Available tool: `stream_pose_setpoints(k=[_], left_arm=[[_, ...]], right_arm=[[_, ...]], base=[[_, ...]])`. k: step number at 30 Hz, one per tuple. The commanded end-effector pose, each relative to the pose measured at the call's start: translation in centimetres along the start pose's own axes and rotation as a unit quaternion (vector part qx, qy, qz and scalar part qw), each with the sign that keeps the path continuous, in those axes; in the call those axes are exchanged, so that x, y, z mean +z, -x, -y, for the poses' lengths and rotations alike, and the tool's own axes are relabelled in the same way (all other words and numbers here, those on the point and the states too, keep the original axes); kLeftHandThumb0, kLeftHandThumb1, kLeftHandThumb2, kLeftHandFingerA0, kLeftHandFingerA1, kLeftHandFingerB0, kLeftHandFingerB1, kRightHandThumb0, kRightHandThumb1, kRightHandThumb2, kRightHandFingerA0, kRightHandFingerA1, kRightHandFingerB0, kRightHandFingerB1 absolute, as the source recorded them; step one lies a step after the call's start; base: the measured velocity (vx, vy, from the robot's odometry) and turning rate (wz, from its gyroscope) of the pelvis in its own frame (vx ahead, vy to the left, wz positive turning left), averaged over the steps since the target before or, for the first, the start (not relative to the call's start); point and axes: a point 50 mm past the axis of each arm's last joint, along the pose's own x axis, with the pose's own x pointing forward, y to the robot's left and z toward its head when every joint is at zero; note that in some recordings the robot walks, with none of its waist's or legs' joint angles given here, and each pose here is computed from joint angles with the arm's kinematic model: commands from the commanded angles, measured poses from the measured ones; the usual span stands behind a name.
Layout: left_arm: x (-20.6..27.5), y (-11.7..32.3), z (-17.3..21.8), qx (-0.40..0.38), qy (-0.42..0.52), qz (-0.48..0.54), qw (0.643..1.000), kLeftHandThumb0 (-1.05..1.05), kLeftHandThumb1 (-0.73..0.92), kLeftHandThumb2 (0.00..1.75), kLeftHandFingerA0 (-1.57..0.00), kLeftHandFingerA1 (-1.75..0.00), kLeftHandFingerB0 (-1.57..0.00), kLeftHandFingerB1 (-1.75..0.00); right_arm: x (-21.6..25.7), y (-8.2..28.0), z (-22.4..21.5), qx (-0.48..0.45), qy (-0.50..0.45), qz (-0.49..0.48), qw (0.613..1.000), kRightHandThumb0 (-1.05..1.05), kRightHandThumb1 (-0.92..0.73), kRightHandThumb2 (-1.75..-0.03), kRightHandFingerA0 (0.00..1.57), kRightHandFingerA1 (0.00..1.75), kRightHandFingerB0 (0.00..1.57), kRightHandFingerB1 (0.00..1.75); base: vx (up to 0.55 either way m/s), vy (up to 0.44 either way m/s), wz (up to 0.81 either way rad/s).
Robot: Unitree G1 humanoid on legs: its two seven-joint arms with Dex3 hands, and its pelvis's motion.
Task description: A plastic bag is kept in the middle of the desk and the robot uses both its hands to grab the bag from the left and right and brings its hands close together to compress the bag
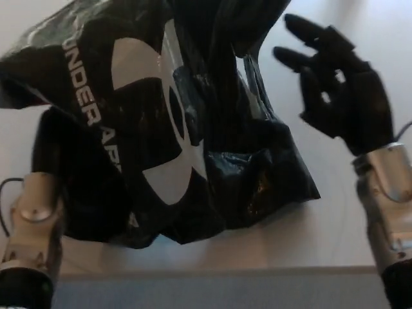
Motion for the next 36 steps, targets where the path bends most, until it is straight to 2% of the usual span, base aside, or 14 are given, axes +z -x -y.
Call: stream_pose_setpoints(k=[1, 4, 5, 8, 11, 12, 20, 21, 23, 30, 31, 34, 35, 36], left_arm=[[7.4, 3.7, -6.9, 0.038, -0.015, 0.201, 0.979, -0.76, 0.75, 1.17, -0.03, -0.44, -0.02, -0.3], [10.3, 5.7, -8.0, 0.051, -0.038, 0.258, 0.964, -0.77, 0.76, 1.16, -0.03, -0.44, 0.0, -0.3], [11.0, 6.5, -8.3, 0.052, -0.045, 0.268, 0.961, -0.84, 0.81, 1.17, -0.1, -0.42, -0.01, -0.25], [12.1, 8.8, -8.9, 0.045, -0.058, 0.285, 0.956, -0.78, 0.78, 1.13, -0.09, -0.47, -0.05, -0.35], [12.3, 11.0, -8.9, 0.036, -0.053, 0.282, 0.957, -0.79, 0.92, 0.75, -0.21, -0.37, -0.12, -0.27], [12.3, 11.8, -8.8, 0.032, -0.05, 0.279, 0.958, -0.81, 0.92, 0.74, -0.22, -0.37, -0.14, -0.28], [11.6, 15.1, -7.7, 0.028, -0.033, 0.272, 0.961, -0.79, 0.92, 0.73, -0.21, -0.35, -0.15, -0.27], [11.5, 15.8, -7.6, 0.046, -0.037, 0.283, 0.957, -0.8, 0.92, 0.7, -0.22, -0.35, -0.16, -0.26], [11.3, 16.5, -7.5, 0.059, -0.046, 0.29, 0.954, -0.79, 0.92, 0.7, -0.22, -0.34, -0.16, -0.26], [9.0, 17.7, -7.8, 0.068, -0.05, 0.233, 0.969, -0.8, 0.92, 0.72, -0.21, -0.35, -0.15, -0.27], [8.7, 17.4, -7.7, 0.065, -0.047, 0.221, 0.972, -0.36, 0.52, 1.12, 0.0, -0.48, 0.0, -0.48], [8.1, 16.6, -7.5, 0.052, -0.032, 0.203, 0.977, -0.36, 0.51, 1.11, 0.0, -0.49, 0.0, -0.49], [8.1, 16.2, -7.5, 0.053, -0.035, 0.207, 0.976, -0.83, 0.81, 1.15, -0.13, -0.48, 0.0, -0.36], [8.0, 15.8, -7.5, 0.054, -0.04, 0.213, 0.975, -0.83, 0.81, 1.15, -0.13, -0.48, 0.0, -0.36]], right_arm=[[5.5, 3.0, 6.6, -0.032, 0.174, 0.083, 0.981, -0.83, -0.67, -1.07, 0.08, 0.46, 0.06, 0.39], [7.2, 4.6, 7.9, -0.029, 0.208, 0.093, 0.973, -0.93, -0.73, -1.1, 0.07, 0.45, 0.05, 0.38], [7.6, 5.3, 8.2, -0.026, 0.211, 0.096, 0.972, -0.38, -0.42, -1.04, 0.01, 0.51, 0.0, 0.48], [8.9, 7.4, 8.8, -0.016, 0.219, 0.107, 0.97, -0.38, -0.43, -1.05, 0.02, 0.51, 0.0, 0.48], [9.6, 9.3, 8.5, -0.019, 0.229, 0.121, 0.966, -0.37, -0.47, -1.08, 0.03, 0.51, 0.0, 0.49], [9.8, 10.0, 8.3, -0.019, 0.232, 0.127, 0.964, -0.89, -0.74, -1.08, 0.07, 0.47, 0.03, 0.39], [9.6, 14.5, 5.1, -0.037, 0.198, 0.149, 0.968, -0.85, -0.71, -1.09, 0.11, 0.48, 0.0, 0.35], [9.4, 15.2, 4.7, -0.042, 0.207, 0.157, 0.965, -0.83, -0.91, -0.68, 0.12, 0.29, 0.08, 0.21], [9.3, 15.9, 4.3, -0.039, 0.216, 0.164, 0.962, -0.82, -0.71, -1.11, 0.07, 0.32, 0.06, 0.22], [8.3, 17.2, 3.4, 0.013, 0.192, 0.127, 0.973, -0.95, -0.75, -1.1, 0.07, 0.12, 0.07, 0.1], [8.2, 17.2, 3.3, 0.018, 0.187, 0.121, 0.975, -0.9, -0.73, -1.11, 0.01, 0.11, 0.0, 0.12], [8.0, 17.3, 3.0, 0.023, 0.18, 0.111, 0.977, -0.91, -0.72, -1.11, 0.01, 0.11, 0.01, 0.11], [8.0, 17.3, 2.9, 0.024, 0.175, 0.111, 0.978, -0.86, -0.86, -0.66, 0.0, 0.25, 0.0, 0.18], [8.0, 17.2, 2.8, 0.026, 0.169, 0.11, 0.979, -0.86, -0.86, -0.66, 0.0, 0.25, 0.0, 0.18]], base=[[0.0, 0.0, 0.0], [0.0, 0.0, 0.0], [0.0, 0.0, 0.0], [0.0, 0.0, 0.0], [0.0, 0.0, 0.0], [0.0, 0.0, 0.0], [0.0, 0.0, 0.0], [0.0, 0.0, 0.0], [0.0, 0.0, 0.0], [0.0, 0.0, 0.0], [0.0, 0.0, 0.0], [0.0, 0.0, 0.0], [0.0, 0.0, 0.0], [0.0, 0.0, 0.0]])
